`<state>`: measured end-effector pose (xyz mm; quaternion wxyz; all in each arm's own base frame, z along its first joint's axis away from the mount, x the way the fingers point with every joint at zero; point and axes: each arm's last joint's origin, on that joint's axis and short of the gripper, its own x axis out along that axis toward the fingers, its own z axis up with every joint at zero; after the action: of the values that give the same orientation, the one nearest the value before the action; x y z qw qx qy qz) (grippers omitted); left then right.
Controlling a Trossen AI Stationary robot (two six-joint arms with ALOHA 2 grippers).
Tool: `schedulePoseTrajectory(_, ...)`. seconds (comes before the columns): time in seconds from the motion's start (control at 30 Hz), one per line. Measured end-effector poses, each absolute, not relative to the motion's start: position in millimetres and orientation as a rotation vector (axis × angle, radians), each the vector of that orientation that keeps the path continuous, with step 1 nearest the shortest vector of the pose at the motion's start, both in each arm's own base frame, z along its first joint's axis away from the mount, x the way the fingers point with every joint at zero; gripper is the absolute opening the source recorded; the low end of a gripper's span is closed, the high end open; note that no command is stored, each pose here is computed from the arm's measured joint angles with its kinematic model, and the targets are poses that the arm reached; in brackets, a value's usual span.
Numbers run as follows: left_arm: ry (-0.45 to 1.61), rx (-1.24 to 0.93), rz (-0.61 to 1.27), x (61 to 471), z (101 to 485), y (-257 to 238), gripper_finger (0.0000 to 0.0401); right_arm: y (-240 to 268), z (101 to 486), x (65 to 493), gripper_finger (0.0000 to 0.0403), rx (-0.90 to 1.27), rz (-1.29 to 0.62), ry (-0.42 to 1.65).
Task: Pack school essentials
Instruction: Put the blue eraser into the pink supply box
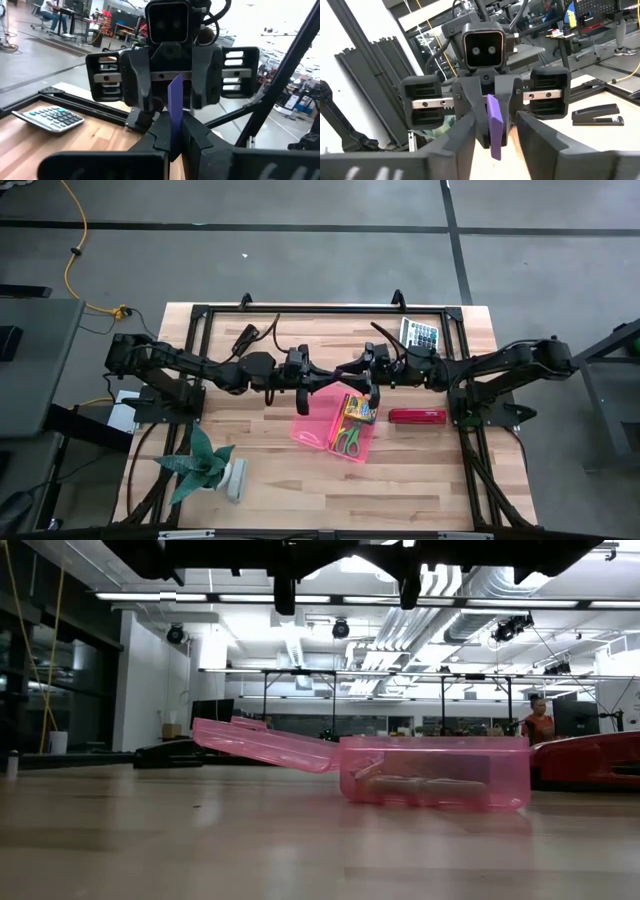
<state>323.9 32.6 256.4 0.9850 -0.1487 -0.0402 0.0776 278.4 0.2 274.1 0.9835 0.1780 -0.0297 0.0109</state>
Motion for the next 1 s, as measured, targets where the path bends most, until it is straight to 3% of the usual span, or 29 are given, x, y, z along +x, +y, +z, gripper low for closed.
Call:
schedulePoseTrajectory(0.37, -0.062, -0.285, 0.166, 324, 255, 33, 0.0, 1, 275, 278, 0.0011, 0.338, 0.048, -0.069)
schedulePoseTrajectory(0.53, -0.059, -0.346, 0.169, 324, 254, 35, 0.0028, 1, 275, 278, 0.0012, 0.338, 0.046, -0.068)
schedulePoseTrajectory(0.7, 0.05, -0.372, 0.135, 312, 257, 45, 0.0095, -1, 282, 268, 0.0005, 0.293, 0.052, -0.049)
schedulePoseTrajectory(0.87, 0.122, -0.32, 0.101, 282, 280, 51, 0.0149, -9, 296, 243, 0.0003, 0.247, 0.012, 0.009)
schedulePoseTrajectory(1.0, 0.061, -0.264, 0.094, 253, 310, 48, 0.0161, -10, 305, 220, 0.0002, 0.226, -0.003, 0.05)
